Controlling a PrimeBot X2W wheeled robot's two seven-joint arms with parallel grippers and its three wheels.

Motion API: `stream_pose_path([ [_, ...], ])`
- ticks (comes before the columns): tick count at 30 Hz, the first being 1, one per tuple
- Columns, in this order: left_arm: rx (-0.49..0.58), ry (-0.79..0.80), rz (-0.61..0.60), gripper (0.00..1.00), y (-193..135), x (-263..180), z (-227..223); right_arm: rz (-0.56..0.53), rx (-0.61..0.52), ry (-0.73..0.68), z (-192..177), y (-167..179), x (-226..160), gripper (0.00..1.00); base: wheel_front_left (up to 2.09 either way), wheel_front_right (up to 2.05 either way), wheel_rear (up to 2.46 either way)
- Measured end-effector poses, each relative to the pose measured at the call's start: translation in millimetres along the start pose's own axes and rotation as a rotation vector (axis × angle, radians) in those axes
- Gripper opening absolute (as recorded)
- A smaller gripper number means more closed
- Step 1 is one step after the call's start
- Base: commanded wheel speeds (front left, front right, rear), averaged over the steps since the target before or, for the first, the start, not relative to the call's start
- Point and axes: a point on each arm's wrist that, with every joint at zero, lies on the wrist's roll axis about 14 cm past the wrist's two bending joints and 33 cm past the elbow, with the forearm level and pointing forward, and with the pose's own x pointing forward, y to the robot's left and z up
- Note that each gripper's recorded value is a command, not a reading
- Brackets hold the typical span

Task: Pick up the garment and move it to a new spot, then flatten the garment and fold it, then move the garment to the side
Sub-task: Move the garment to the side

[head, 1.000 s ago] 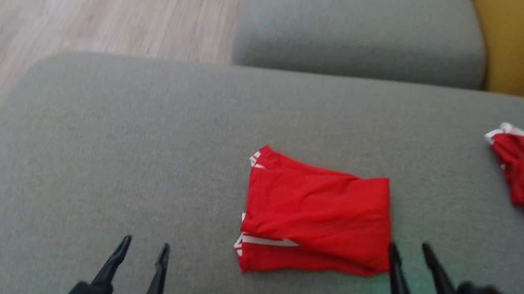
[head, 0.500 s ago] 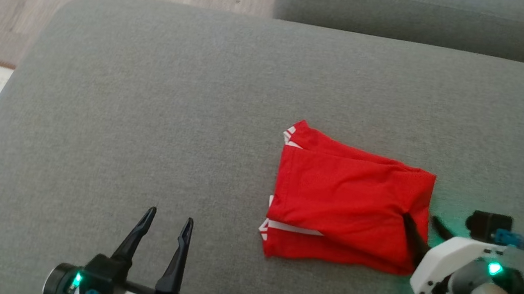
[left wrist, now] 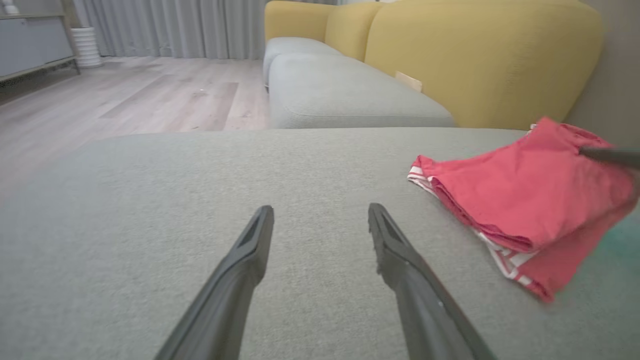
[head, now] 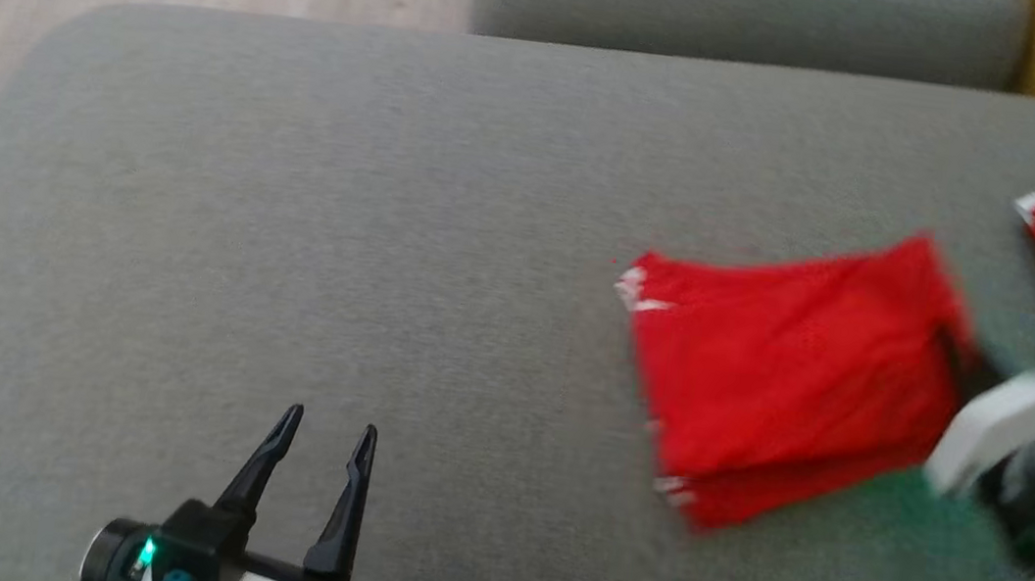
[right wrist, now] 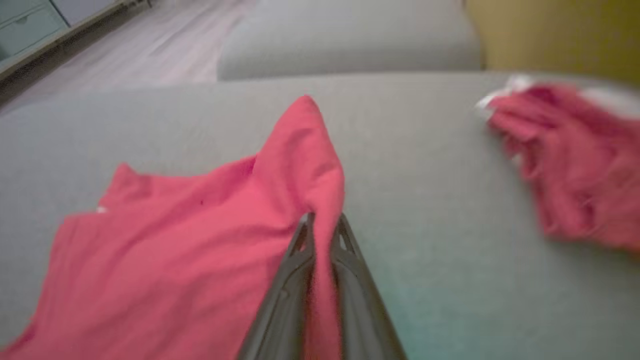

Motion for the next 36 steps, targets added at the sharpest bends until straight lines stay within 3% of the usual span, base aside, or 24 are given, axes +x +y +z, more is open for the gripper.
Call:
stream_pose_path([
  [4, -0.005, 0.018, -0.049, 1.0, -10.7, 15.9, -5.1, -0.1, -0.072, -0.093, 59.8, -51.0, -1.2, 0.0, 0.0, 0.0, 0.0],
  [8, -0.01, 0.012, -0.104, 1.0, -21.2, 41.2, -4.8, -0.177, -0.125, -0.131, 95.8, -85.9, -1.9, 0.0, 0.0, 0.0, 0.0],
  [18, -0.02, 0.04, -0.198, 1.0, -40.0, 77.3, -20.2, -0.4, -0.255, -0.059, 106.4, -175.3, -23.9, 0.0, 0.0, 0.0, 0.0],
  [19, -0.021, 0.042, -0.198, 1.0, -39.9, 78.1, -21.1, -0.422, -0.268, -0.058, 108.2, -182.1, -26.7, 0.18, 0.0, 0.0, 0.0],
  [20, -0.021, 0.043, -0.196, 1.0, -39.3, 78.3, -21.4, -0.44, -0.29, -0.062, 111.0, -186.6, -28.6, 0.98, 0.0, 0.0, 0.0],
  [26, -0.021, 0.039, -0.191, 1.0, -38.4, 75.1, -19.0, -0.502, -0.411, -0.164, 137.4, -192.4, -37.8, 1.0, 0.0, 0.0, 0.0],
  [29, -0.02, 0.023, -0.188, 1.0, -38.7, 70.3, -12.5, -0.488, -0.432, -0.233, 143.8, -173.9, -38.6, 1.0, 0.0, 0.0, 0.0],
  [32, -0.016, -0.004, -0.162, 1.0, -35.5, 62.0, -1.8, -0.404, -0.357, -0.25, 115.3, -134.2, -31.7, 1.0, 0.0, 0.0, 0.0],
  [36, -0.017, -0.039, -0.093, 1.0, -26.4, 37.2, 11.7, -0.276, -0.186, -0.229, 47.2, -70.9, -41.6, 1.0, 0.0, 0.0, 0.0],
])
